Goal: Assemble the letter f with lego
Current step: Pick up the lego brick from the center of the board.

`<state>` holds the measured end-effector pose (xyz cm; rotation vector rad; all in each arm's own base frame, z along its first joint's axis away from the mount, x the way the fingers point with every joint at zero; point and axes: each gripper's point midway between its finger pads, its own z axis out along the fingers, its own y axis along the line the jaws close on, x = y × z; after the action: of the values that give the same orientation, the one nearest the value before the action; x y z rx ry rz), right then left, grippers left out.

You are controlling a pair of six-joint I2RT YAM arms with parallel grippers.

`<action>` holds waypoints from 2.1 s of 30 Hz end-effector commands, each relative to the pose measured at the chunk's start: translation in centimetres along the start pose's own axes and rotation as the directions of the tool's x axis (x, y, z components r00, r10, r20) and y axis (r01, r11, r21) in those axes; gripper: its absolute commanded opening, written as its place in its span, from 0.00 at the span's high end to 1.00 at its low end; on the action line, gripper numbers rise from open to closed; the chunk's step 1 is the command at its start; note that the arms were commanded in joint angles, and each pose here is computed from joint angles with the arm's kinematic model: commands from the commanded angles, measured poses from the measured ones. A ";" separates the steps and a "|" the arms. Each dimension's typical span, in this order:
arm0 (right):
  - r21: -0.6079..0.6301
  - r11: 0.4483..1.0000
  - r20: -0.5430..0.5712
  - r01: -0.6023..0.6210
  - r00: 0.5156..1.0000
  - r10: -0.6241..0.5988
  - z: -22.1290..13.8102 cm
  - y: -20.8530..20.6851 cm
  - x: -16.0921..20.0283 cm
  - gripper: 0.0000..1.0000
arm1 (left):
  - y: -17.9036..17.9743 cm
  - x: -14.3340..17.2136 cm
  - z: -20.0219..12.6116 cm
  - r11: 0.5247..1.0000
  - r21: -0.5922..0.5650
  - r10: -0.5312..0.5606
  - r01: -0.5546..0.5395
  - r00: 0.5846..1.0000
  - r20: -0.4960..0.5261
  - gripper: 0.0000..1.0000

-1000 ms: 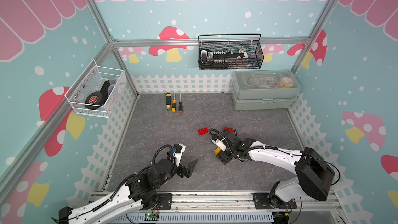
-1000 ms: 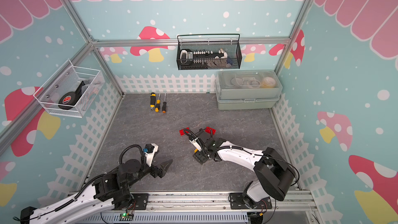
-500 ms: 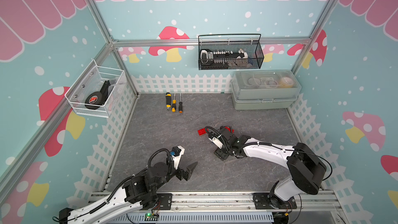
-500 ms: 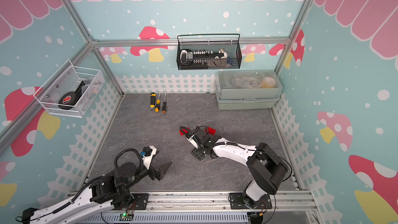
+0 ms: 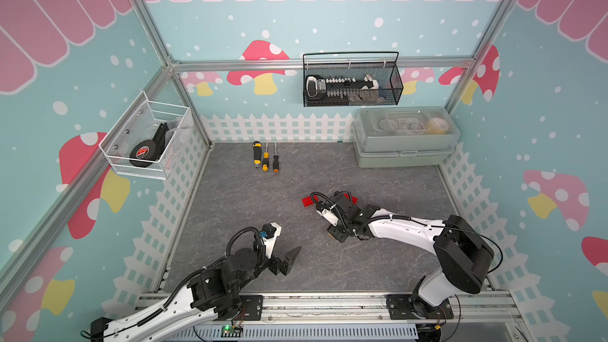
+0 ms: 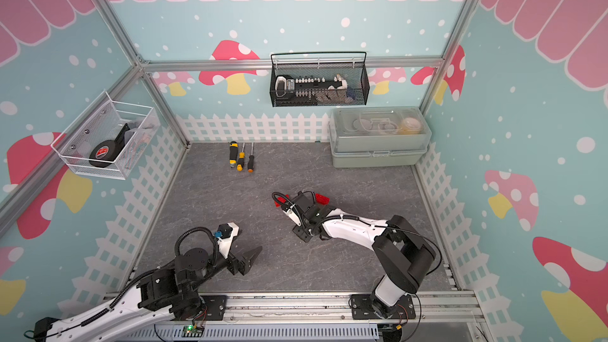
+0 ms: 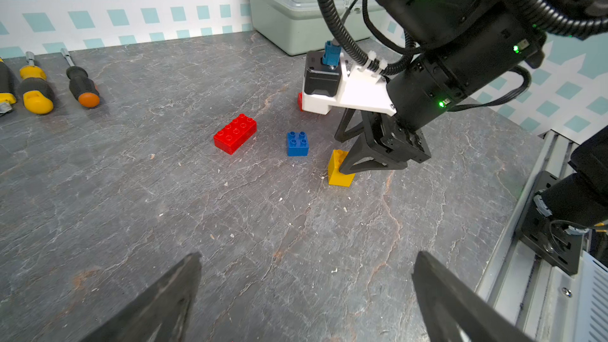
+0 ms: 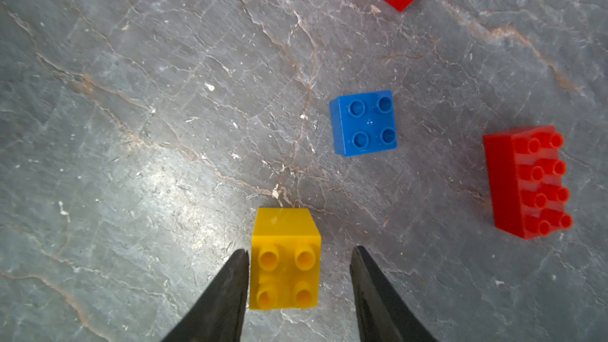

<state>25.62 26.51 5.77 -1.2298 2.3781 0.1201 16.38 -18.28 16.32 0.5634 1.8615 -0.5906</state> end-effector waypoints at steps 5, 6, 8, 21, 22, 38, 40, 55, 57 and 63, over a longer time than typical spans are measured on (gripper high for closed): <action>-0.026 1.000 -0.041 0.006 0.999 -0.007 0.5 0.6 1.1 0.54 | 0.3 0.5 0.1 1.000 -0.015 0.024 -0.024 1.000 -0.012 0.01; -0.028 1.000 -0.043 0.005 0.999 -0.006 0.5 0.6 1.2 0.54 | 0.3 0.5 0.1 1.000 -0.015 0.024 -0.024 1.000 -0.011 0.01; -0.037 0.999 -0.051 0.007 0.999 -0.009 0.7 0.8 1.3 0.55 | 0.3 0.6 0.1 1.000 -0.015 0.024 -0.025 1.000 -0.012 0.01; -0.056 0.998 -0.080 -0.002 0.997 -0.003 0.9 1.1 1.6 0.64 | 0.3 0.6 0.1 1.000 -0.015 0.026 -0.026 1.000 -0.012 0.01; -0.052 0.999 -0.083 -0.004 0.997 0.000 0.9 1.0 1.5 0.65 | 0.3 0.6 0.1 1.000 -0.015 0.026 -0.026 1.000 -0.011 0.01; 0.248 0.922 0.085 -0.296 0.955 0.284 -4.8 -5.7 -6.6 0.75 | 0.3 0.6 0.1 1.000 -0.015 0.027 -0.027 1.000 -0.010 0.01; 0.287 0.896 0.109 -0.338 0.941 0.320 -4.0 -6.9 -7.8 0.77 | 0.3 0.6 0.1 1.000 -0.014 0.027 -0.027 1.000 -0.009 0.01; 0.255 0.699 0.262 -0.669 0.743 0.616 0.2 -12.1 -10.0 0.86 | 0.1 0.5 0.0 1.000 -0.001 0.026 -0.026 1.000 0.004 0.01; 0.250 0.683 0.259 -0.686 0.727 0.636 0.3 -12.0 -9.7 0.87 | 0.0 0.6 0.0 1.000 0.004 0.027 -0.027 1.000 0.004 0.01; 0.250 0.634 0.250 -0.732 0.682 0.688 1.7 -11.9 -9.0 0.89 | -0.1 0.5 -0.2 0.999 0.019 0.026 -0.027 1.000 0.013 0.01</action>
<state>39.83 26.33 10.21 -0.1655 2.4771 0.0089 16.26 -18.12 16.30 0.5653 1.8434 -0.5950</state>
